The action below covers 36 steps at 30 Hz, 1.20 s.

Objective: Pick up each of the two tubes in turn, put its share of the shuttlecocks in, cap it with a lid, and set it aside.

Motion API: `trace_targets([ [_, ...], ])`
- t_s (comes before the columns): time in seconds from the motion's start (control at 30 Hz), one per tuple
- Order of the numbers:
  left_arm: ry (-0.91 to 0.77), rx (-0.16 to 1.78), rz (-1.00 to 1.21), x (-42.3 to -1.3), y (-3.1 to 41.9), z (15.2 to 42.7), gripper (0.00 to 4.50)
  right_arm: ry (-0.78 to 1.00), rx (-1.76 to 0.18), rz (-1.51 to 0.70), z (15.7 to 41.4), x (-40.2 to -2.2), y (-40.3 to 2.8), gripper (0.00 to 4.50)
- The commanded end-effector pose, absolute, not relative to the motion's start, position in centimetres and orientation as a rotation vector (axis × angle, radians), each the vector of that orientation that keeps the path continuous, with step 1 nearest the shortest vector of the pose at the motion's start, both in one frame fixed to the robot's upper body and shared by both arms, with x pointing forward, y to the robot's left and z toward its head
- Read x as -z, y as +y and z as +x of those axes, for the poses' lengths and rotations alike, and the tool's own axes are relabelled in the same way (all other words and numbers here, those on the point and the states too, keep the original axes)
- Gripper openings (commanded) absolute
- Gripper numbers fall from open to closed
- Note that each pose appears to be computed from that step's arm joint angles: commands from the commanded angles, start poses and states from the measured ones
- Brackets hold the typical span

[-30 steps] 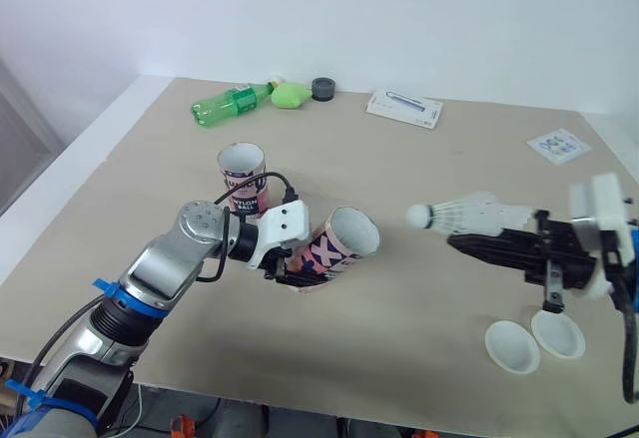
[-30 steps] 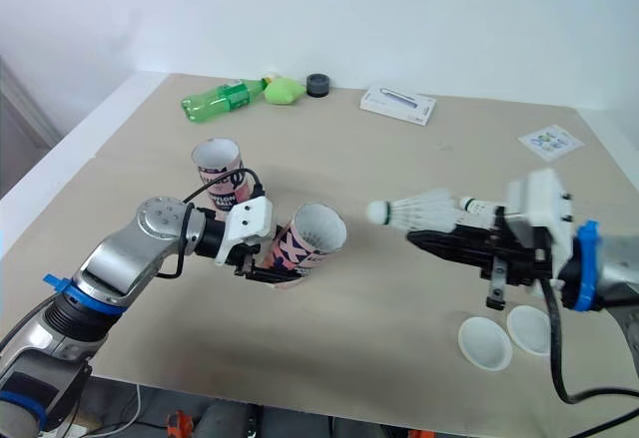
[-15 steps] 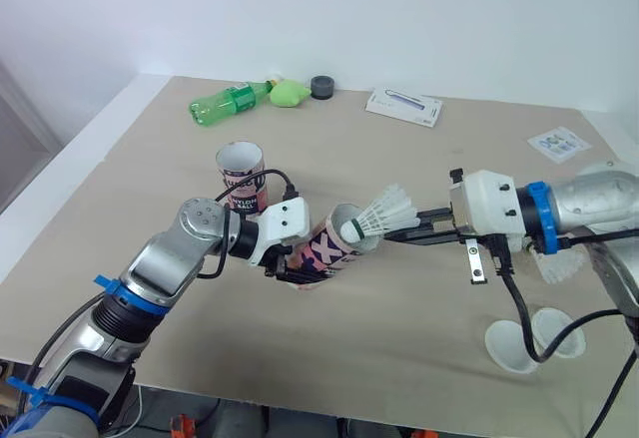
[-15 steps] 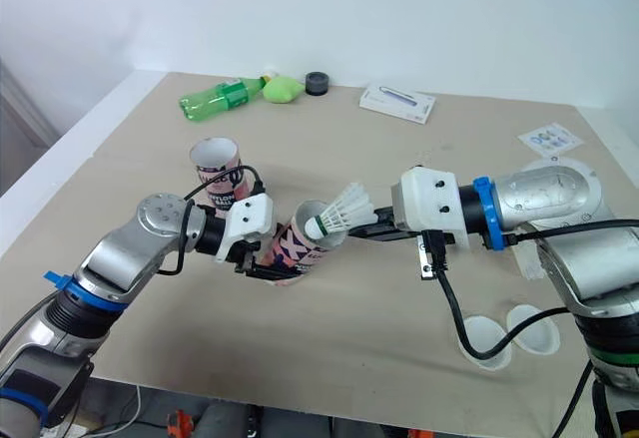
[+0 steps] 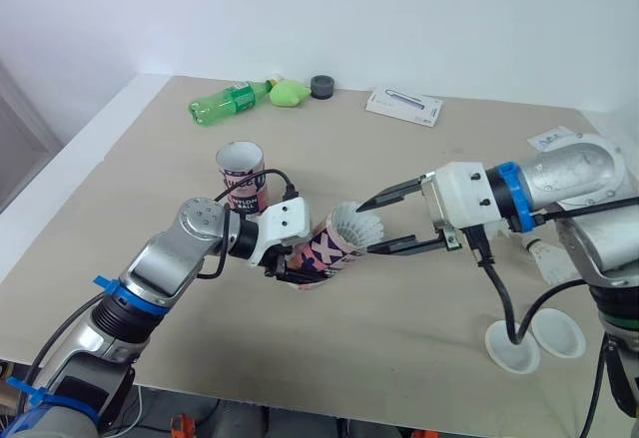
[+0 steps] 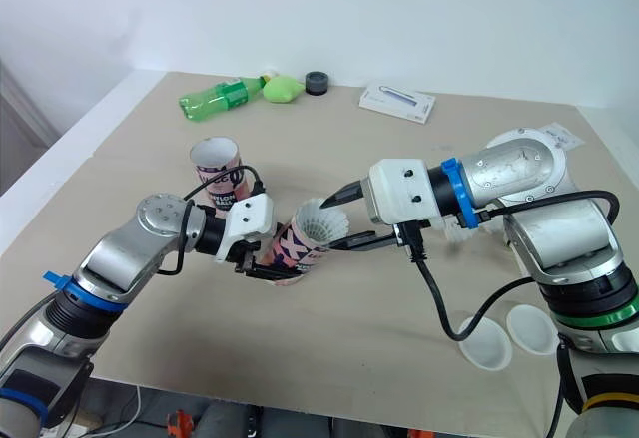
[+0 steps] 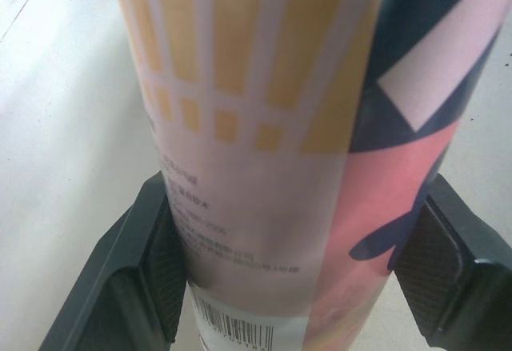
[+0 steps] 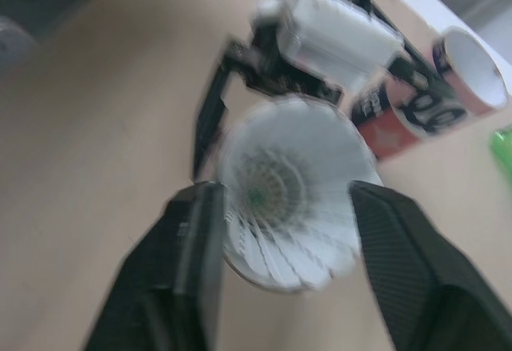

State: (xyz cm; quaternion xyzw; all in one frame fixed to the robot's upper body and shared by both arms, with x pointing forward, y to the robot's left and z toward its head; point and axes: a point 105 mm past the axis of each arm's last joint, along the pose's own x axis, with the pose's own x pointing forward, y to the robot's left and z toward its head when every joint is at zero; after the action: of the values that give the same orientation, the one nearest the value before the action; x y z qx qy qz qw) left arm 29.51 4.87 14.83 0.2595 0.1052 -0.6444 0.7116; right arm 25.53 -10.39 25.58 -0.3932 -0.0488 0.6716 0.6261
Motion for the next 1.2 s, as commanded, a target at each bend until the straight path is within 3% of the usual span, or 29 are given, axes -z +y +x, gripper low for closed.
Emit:
trace_targets([
  [0.03,0.266,1.411,0.585,-14.1,5.0,29.7,3.13,-0.151,-1.529,-0.713,24.5,-28.4,-12.0,2.62],
  [0.17,0.265,1.414,0.591,-14.1,5.0,29.8,3.13,-0.162,-1.504,-0.554,24.6,-29.5,-12.2,2.62],
  [0.2,0.264,1.414,0.59,-14.2,5.0,29.9,3.13,-0.151,-1.488,-0.548,24.9,-29.5,-12.4,2.39],
  [0.27,0.262,1.417,0.592,-14.2,4.9,29.9,3.13,-0.122,-1.452,-0.525,25.6,-29.6,-12.4,1.76],
  [0.37,0.261,1.422,0.594,-14.1,4.9,29.9,3.13,-0.091,-1.483,-0.543,25.5,-29.0,-12.0,0.23],
  [0.4,0.261,1.423,0.596,-14.1,4.9,29.9,3.13,-0.082,-1.485,-0.552,25.6,-28.8,-11.8,0.02],
  [0.6,0.256,1.428,0.6,-14.2,4.7,30.1,3.13,-0.022,-1.508,-0.689,26.6,-27.0,-10.8,0.02],
  [0.73,0.251,1.435,0.608,-14.3,4.6,30.2,3.13,0.055,-1.601,-0.931,27.1,-24.7,-9.3,0.02],
  [1.2,0.243,1.434,0.605,-14.5,4.5,30.2,3.13,0.166,-1.811,-1.216,28.3,-21.5,-6.6,0.02],
])
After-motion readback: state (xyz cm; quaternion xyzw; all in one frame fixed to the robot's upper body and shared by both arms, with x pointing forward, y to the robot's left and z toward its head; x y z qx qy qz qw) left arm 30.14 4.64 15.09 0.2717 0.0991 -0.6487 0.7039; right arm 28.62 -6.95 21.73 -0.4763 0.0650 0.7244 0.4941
